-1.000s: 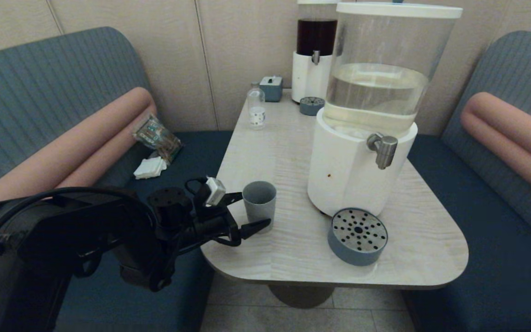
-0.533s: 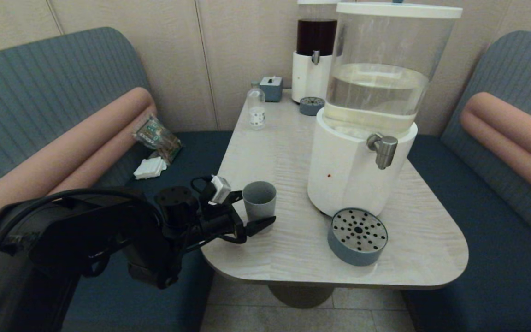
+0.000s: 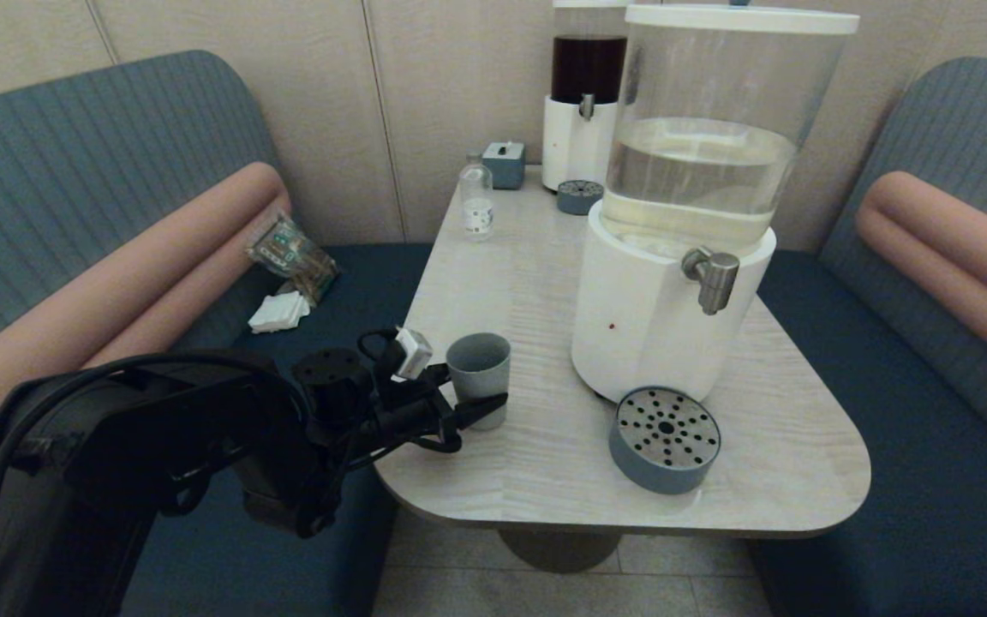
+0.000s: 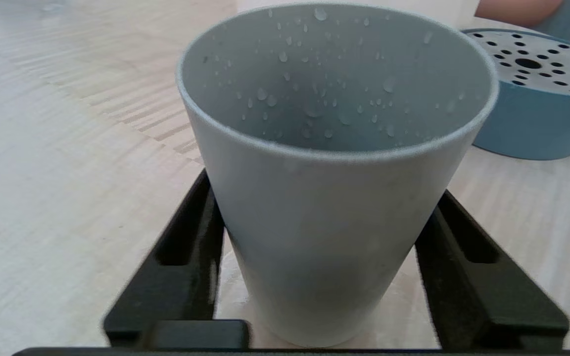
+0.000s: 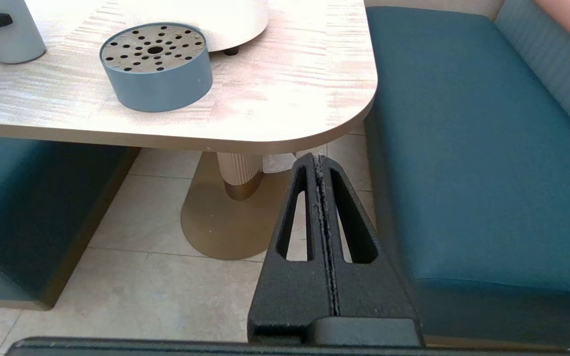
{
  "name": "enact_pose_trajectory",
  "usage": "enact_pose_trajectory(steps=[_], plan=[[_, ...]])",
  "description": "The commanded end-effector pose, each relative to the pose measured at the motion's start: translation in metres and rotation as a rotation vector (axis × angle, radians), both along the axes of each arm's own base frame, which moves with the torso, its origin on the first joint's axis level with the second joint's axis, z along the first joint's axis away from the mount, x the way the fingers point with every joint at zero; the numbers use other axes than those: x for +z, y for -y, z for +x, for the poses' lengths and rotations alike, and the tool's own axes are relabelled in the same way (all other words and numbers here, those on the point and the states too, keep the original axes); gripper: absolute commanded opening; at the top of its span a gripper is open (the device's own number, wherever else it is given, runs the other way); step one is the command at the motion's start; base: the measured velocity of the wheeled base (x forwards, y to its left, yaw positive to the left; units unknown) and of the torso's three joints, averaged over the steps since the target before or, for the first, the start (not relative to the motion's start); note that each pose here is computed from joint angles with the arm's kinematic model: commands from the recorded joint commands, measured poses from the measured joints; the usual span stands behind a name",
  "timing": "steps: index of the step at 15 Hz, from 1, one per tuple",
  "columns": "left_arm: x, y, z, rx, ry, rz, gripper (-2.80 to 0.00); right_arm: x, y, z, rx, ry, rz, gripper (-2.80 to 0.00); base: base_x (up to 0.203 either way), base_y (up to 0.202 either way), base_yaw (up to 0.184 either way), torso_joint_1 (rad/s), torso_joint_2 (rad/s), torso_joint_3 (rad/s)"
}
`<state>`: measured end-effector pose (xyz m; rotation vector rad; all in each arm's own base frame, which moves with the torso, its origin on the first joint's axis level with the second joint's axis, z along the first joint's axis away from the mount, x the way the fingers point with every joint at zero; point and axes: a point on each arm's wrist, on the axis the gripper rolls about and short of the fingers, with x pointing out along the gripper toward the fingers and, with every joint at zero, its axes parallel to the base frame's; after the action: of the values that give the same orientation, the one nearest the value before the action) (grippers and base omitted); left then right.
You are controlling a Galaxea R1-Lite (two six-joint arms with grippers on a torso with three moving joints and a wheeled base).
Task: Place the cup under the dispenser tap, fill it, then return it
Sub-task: Pick up the cup
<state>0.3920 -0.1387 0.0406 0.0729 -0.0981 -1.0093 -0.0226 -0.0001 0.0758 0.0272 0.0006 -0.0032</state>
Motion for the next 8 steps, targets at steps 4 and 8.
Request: enact_pose_trajectory(steps=[4,8], plan=[[0.02,0.013,-0.017,-0.017,0.026,-0.011,-2.8,0.0,0.0,0.0,-0.001,0.001,0.0,-2.8,0.0,0.0,0.0,0.0,0.0,0.0],[0.058,0.04,-0.058,-0.057,0.037,-0.054,-2.8,0.0,0.0,0.0,-0.001,-0.001,0.002,-2.8,0.0,0.0,0.0,0.0,0.0,0.0]])
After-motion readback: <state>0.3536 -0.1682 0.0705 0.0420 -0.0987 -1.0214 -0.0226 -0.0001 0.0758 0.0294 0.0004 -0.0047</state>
